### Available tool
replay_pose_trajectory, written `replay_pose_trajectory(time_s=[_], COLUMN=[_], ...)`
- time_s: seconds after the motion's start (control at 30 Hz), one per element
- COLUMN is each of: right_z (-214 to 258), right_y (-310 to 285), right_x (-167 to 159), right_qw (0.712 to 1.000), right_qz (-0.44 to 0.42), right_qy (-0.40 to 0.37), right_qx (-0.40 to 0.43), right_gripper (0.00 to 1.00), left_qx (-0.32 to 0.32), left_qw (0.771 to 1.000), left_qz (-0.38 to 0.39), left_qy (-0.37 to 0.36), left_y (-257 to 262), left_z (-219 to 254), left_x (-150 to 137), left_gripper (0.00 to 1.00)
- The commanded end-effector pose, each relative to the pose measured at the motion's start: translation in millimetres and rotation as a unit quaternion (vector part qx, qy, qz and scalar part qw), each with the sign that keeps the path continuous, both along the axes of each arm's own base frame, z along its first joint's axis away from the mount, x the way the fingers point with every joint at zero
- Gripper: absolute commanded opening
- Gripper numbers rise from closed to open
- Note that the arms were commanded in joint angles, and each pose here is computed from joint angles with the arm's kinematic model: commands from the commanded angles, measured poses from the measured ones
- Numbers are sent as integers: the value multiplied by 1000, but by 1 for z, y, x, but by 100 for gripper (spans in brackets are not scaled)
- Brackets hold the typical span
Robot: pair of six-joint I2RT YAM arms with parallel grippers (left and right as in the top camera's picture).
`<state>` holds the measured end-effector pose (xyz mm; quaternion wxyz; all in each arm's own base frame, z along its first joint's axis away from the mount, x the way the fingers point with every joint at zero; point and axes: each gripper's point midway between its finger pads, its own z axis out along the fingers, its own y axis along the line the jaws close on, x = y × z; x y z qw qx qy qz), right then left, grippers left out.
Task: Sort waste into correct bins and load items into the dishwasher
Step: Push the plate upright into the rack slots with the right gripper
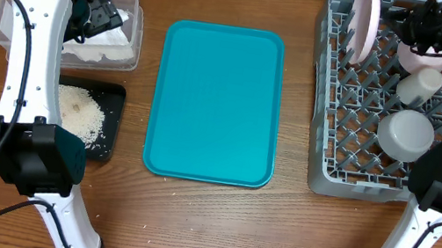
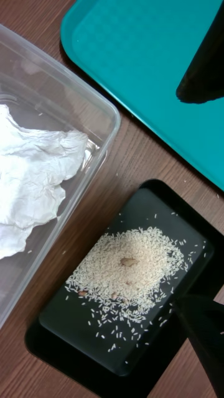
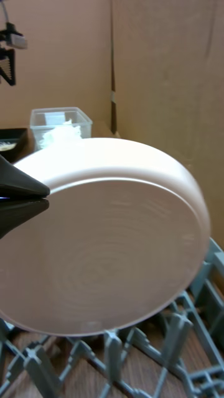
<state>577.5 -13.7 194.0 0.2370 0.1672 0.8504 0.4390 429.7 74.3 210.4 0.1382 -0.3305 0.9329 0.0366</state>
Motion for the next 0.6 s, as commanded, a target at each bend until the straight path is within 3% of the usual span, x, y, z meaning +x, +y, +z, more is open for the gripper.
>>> replay_pose_trajectory(time_s=[0.0, 0.3, 0.57], right_z=[53, 119, 143], right_y=[9, -2, 19], right_x=[-16, -61, -123], right_qw=[998, 992, 986], right_qz=[21, -31, -6], right_qy=[-52, -64, -36], right_qx=[-10, -106, -164], right_gripper=[4, 5, 13], left_qx=[0, 0, 0], left_qw=[1000, 1000, 1000], left_qz=[0, 0, 0], left_qy=[-7, -7, -7], left_y=[-1, -1, -1], left_z=[5, 5, 5], left_x=[1, 1, 1], left_gripper=[100, 100, 100])
